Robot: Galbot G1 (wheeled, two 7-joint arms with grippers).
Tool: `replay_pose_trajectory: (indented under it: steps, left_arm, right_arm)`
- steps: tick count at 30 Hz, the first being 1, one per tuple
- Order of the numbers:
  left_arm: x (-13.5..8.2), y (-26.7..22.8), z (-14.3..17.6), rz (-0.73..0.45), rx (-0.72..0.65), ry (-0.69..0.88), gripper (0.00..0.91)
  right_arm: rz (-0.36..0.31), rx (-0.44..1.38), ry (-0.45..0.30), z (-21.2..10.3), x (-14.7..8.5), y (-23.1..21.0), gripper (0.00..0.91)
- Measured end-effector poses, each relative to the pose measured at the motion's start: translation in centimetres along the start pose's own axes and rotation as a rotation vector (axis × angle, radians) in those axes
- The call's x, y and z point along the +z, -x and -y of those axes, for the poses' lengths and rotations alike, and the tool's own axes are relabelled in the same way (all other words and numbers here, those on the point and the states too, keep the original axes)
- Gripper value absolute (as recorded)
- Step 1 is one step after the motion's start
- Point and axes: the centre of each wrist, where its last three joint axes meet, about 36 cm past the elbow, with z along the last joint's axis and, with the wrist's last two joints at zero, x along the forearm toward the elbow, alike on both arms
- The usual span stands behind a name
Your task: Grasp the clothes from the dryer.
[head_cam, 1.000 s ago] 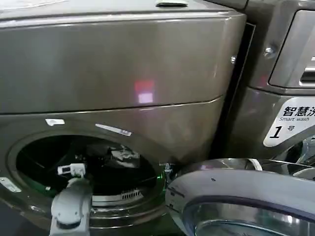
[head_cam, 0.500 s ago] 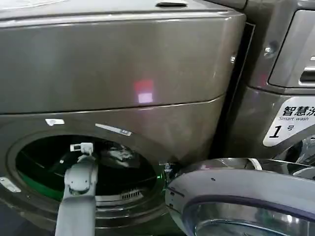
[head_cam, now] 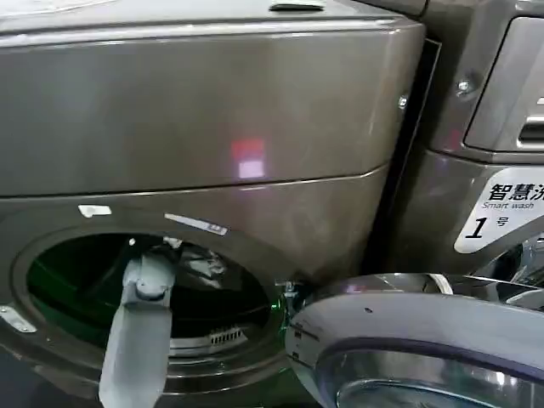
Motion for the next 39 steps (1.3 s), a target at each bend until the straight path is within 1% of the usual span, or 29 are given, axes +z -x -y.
replay_pose_trajectory:
  steps: [4, 9, 13, 18, 24, 31, 39]
  left_arm:
    - [0.5, 0.0, -1.2, -0.016, 0.077, 0.052, 0.907]
    - [1.3, -0.1, -2.4, -0.027, 0.139, 0.077, 0.907]
    - [1.8, 0.1, -2.9, -0.018, 0.175, 0.071, 0.907]
    - [2.1, 0.7, -3.4, -0.001, 0.204, 0.025, 0.907]
    - [2.8, 2.2, -3.2, 0.012, 0.252, -0.025, 0.907]
    - [3.6, 4.3, -1.9, 0.019, 0.302, -0.077, 0.907]
    - [5.1, 5.7, -1.0, 0.032, 0.336, -0.138, 0.907]
  right_arm:
    - [0.000, -0.003, -0.001, -0.1, 0.1, 0.0, 0.907]
    - [0.001, -0.004, -0.006, -0.2, 0.2, 0.0, 0.907]
    - [-0.002, -0.008, -0.009, -0.4, 0.4, -0.1, 0.907]
    - [-0.007, -0.014, -0.008, -0.7, 0.7, -0.3, 0.907]
    - [-0.012, -0.021, -0.012, -0.9, 1.1, -0.5, 0.907]
    - [-0.013, -0.024, -0.011, -1.0, 1.4, -0.5, 0.907]
    - [-0.021, -0.031, -0.004, -1.5, 1.8, -0.6, 0.907]
